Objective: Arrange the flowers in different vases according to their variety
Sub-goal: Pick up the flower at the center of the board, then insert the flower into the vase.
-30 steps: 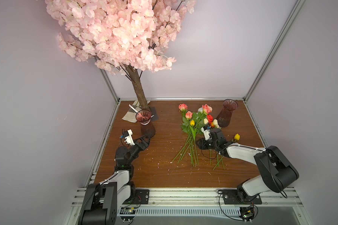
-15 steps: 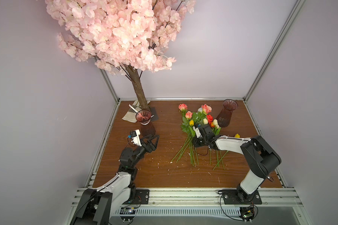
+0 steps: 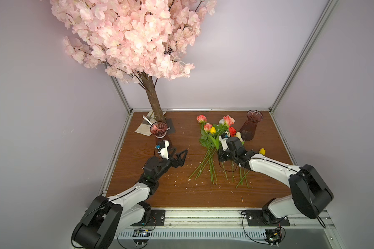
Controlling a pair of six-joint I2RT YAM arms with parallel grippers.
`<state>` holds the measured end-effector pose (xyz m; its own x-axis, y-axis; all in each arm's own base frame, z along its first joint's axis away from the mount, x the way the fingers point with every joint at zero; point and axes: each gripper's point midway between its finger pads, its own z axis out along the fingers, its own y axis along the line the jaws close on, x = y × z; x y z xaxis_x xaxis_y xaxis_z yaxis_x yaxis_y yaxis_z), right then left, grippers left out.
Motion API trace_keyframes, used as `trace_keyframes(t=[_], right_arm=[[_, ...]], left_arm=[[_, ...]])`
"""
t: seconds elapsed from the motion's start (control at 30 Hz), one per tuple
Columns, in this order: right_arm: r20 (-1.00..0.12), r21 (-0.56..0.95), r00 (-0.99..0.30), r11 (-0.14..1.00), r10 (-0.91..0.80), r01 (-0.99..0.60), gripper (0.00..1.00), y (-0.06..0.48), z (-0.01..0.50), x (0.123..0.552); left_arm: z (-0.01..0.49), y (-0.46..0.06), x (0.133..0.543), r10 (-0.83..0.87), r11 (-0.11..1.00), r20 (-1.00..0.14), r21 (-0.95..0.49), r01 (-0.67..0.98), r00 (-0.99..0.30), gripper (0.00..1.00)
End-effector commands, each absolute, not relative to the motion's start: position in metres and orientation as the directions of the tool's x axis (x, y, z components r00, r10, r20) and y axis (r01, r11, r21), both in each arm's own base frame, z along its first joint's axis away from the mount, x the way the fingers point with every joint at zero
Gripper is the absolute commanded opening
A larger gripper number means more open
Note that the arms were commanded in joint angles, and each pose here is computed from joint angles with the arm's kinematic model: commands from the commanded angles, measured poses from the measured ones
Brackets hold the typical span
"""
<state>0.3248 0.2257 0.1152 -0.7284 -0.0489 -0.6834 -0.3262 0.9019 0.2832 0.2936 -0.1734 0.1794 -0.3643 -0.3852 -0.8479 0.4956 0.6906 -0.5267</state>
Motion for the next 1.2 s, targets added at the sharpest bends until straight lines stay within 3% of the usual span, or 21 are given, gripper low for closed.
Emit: trace_keyframes(t=[0.0, 0.17, 0.3, 0.53, 0.8, 0.9, 1.17], right_arm=[[-0.795, 0.252, -0.606, 0.919, 0.018, -0.303, 0.0, 0.211, 0.165, 0.34], [-0.922, 0.222, -0.366, 0.95, 0.13, -0.221, 0.0, 0.175, 0.246, 0.364], [-0.961, 0.239, -0.173, 0.962, 0.216, -0.128, 0.0, 0.137, 0.303, 0.376], [-0.93, 0.351, 0.108, 0.936, 0.352, -0.032, 0.0, 0.075, 0.387, 0.389], [-0.846, 0.39, 0.424, 0.918, 0.324, 0.076, 0.0, 0.021, 0.457, 0.382], [-0.836, 0.364, 0.488, 0.918, 0.249, 0.155, 0.0, 0.007, 0.47, 0.384], [-0.868, 0.207, 0.495, 0.933, 0.037, 0.294, 0.0, 0.003, 0.469, 0.422]], left_arm=[[0.179, -0.174, 0.299, -0.341, 0.731, -0.871, -0.482, 0.483, -0.353, 1.0], [0.177, -0.172, 0.299, -0.324, 0.754, -0.877, -0.467, 0.463, -0.355, 1.0], [0.176, -0.175, 0.299, -0.314, 0.75, -0.879, -0.461, 0.474, -0.359, 0.99], [0.176, -0.183, 0.3, -0.3, 0.728, -0.875, -0.467, 0.502, -0.38, 0.99], [0.175, -0.182, 0.301, -0.288, 0.739, -0.882, -0.453, 0.498, -0.373, 0.99], [0.176, -0.183, 0.299, -0.281, 0.735, -0.886, -0.446, 0.512, -0.369, 1.0], [0.176, -0.186, 0.298, -0.265, 0.737, -0.895, -0.427, 0.524, -0.358, 1.0]])
